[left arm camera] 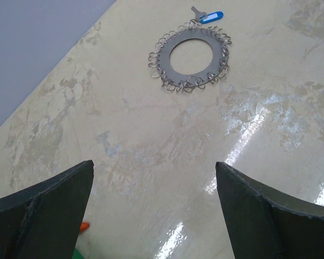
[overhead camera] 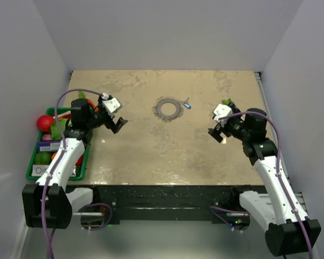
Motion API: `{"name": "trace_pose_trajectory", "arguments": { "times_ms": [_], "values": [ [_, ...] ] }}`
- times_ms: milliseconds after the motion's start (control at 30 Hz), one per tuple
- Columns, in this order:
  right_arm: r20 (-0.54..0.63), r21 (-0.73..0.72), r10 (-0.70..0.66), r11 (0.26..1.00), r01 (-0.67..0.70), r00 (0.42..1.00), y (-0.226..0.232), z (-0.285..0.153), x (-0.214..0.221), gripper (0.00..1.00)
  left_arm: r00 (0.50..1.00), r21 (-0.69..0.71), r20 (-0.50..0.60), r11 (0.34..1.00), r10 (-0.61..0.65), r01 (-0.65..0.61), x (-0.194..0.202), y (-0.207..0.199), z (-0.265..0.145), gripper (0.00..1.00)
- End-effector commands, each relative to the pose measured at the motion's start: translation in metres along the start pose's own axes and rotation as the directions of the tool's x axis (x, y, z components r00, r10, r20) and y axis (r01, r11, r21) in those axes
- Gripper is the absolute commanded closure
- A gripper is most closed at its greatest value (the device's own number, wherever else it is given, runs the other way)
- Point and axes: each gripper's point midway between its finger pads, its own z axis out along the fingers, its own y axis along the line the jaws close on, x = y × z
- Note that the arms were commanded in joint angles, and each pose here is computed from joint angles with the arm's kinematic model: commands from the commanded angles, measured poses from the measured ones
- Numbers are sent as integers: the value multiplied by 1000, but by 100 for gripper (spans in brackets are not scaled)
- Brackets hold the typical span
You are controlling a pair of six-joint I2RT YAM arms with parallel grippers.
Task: Remove the keys from the keyring
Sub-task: Pick up the keyring from the center of the board.
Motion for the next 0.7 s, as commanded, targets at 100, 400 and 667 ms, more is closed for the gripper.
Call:
{"name": "trace_pose_trajectory", "arguments": {
  "times_ms": [100,400,667],
  "values": [
    [-42,56,16,998,-14,999,-16,-8,-5,1,999,-15,-6,999,39,-39,-20,7,31,1],
    [-56,57,50,997,-47,997,-13,-7,1,1,996,60,-86,998,26,-21,-6,-11,82,1],
    [-59,66,76,995,-72,995,-14,-2,6,1,990,111,-139,994,6,10,2,-18,134,1]
  ]
}}
